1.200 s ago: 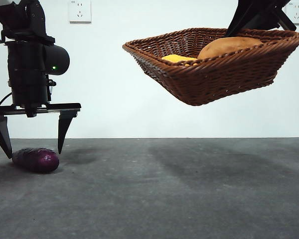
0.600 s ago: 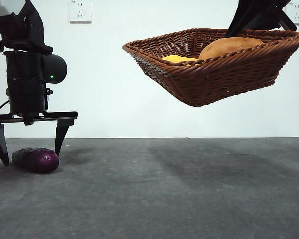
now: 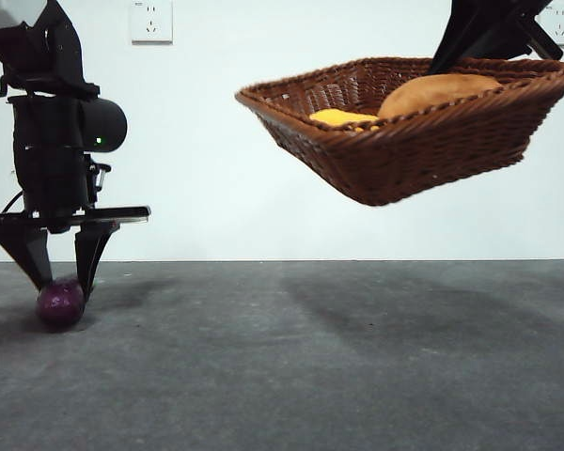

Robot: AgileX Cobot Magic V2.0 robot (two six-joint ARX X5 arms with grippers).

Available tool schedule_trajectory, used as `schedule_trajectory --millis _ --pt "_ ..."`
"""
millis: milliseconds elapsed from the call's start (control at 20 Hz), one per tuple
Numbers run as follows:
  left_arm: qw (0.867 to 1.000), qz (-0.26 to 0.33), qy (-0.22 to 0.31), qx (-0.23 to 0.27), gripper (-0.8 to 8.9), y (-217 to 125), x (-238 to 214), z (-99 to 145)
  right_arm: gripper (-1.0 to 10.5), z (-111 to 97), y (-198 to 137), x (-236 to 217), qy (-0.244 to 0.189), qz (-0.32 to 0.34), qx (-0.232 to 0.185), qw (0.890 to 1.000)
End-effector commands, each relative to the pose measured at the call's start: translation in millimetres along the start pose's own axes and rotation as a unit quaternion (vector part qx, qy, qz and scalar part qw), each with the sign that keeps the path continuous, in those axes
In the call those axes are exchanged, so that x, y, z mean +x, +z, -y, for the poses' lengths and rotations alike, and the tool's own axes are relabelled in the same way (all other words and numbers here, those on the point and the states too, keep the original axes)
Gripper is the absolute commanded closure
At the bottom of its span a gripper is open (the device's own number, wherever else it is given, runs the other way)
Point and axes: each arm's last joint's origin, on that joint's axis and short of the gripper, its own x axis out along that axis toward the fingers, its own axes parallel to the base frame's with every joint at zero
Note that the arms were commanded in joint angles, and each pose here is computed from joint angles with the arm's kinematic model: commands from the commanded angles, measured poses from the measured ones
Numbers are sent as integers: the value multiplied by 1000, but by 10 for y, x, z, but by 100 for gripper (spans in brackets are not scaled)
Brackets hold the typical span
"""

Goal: Help me put the vegetables on the table into the basket

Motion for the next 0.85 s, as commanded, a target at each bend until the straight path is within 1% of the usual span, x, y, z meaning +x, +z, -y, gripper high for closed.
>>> schedule_trajectory --millis 50,150,300,400,450,550,600,700,850 --pt "997 41 -19 55 822 2 -246 -10 958 -7 -6 7 3 3 2 1000" --pt "992 87 -54 75 822 6 -528 -33 958 28 -85 69 2 -12 13 1000" --pt "976 161 -95 111 822 -80 -1033 -59 958 119 -279 239 0 -33 48 998" --pt "962 200 -135 129 822 -195 -1365 -76 958 186 -436 386 2 -36 80 996" --pt "951 218 -166 141 821 -270 -1533 -65 958 192 -521 472 6 -39 93 995" --pt "934 242 -206 165 821 -415 -1772 -11 958 180 -649 598 11 -42 112 993" --pt "926 249 -219 178 821 -487 -1854 43 958 147 -696 659 17 -42 118 992" --pt "913 244 -248 212 821 -618 -1919 231 958 23 -758 784 33 -38 122 991" --pt "897 223 -280 261 821 -809 -1894 616 958 -196 -762 895 34 -29 108 993"
